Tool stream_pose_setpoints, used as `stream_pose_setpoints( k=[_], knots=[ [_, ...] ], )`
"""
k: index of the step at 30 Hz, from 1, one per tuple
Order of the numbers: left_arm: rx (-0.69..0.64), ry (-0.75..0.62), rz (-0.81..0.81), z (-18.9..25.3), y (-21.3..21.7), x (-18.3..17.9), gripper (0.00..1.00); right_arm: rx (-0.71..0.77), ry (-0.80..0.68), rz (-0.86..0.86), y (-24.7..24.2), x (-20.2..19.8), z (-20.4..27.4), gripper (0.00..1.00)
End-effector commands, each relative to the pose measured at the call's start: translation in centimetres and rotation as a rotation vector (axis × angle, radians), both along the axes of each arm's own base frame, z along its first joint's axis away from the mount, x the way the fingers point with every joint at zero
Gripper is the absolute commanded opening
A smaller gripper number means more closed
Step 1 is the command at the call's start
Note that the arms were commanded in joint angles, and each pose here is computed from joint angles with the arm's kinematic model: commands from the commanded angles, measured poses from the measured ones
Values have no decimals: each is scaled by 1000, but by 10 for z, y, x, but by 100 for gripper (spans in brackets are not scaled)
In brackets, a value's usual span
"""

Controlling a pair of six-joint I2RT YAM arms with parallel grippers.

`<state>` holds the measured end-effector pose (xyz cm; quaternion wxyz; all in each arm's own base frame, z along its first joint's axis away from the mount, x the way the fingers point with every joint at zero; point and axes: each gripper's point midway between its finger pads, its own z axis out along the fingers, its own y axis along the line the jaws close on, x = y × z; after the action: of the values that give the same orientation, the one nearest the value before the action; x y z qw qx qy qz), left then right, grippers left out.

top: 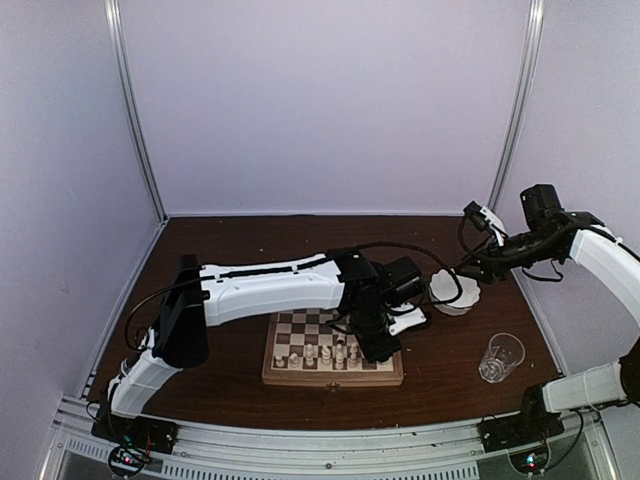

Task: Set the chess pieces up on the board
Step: Place the rook at h1.

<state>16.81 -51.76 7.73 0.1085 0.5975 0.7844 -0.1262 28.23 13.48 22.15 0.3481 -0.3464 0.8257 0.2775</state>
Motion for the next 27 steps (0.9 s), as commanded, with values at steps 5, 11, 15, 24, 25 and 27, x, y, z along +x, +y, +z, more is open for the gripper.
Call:
stream_pose_setpoints(
  k=[5,11,15,24,25,27],
  knots=[
    [6,1,-20,-5,-4,-1,8,13,4,9,1,1,-2,55],
    [13,8,-21,-10,-4,-1,9,13,6,12,2,2,-3,55],
    [14,10,-21,-12,-5,-1,10,12,6,12,2,2,-4,55],
    [9,11,-11,-7,-5,-1,20,14,9,14,2,3,-4,55],
    [6,12,-10,-5,-6,-1,21,13,10,14,2,3,-4,55],
    [-5,13,-7,-1,-7,-1,23,14,12,14,2,2,-4,55]
  ],
)
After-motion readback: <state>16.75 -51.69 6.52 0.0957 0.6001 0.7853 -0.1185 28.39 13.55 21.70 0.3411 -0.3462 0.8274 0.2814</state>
